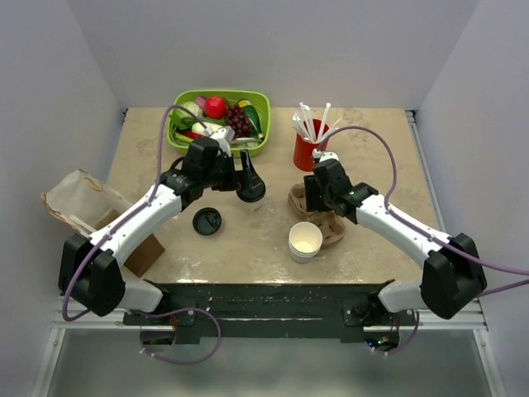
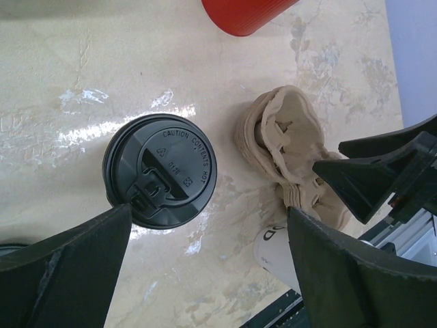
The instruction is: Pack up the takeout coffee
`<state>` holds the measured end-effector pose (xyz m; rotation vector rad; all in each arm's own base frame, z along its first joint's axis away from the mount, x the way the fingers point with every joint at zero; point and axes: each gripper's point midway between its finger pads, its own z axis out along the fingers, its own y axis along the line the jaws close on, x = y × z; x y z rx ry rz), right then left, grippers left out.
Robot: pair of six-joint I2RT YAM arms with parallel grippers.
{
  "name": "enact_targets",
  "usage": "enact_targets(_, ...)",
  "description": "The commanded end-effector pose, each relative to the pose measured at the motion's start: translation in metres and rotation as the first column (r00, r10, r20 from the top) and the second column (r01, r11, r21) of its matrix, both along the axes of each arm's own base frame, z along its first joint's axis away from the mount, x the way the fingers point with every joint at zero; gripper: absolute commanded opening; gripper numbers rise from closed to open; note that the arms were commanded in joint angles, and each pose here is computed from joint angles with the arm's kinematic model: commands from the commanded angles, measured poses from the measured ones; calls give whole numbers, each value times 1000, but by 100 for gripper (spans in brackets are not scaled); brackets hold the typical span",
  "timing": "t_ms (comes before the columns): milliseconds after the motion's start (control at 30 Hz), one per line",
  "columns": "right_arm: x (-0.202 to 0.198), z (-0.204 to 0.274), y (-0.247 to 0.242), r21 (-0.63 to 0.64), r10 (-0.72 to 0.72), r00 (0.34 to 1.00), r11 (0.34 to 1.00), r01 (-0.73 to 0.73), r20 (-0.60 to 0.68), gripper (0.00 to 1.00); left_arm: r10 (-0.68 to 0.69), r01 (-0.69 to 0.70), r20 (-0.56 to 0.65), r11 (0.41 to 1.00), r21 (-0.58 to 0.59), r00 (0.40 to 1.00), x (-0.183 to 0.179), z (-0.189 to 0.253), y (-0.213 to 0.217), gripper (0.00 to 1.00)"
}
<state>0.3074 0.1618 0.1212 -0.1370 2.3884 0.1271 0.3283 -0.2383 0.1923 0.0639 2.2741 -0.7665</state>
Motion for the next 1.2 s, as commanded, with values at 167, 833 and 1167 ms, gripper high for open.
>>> enact_targets(167,-1,-24,-3,-54,51,996,997,-55,-74,55,13,-14,57,1000,21,998,-2,23,7,100)
enact_targets(833,3,-2,-9,-53,10,1000,999,-11,-25,18,36,-38,81,999,24,996,-4,29,13,100)
enact_targets(1167,5,29,-20,-59,-28,999,998,30,47,13,42,-44,93,999,24,995,-5,33,15,100)
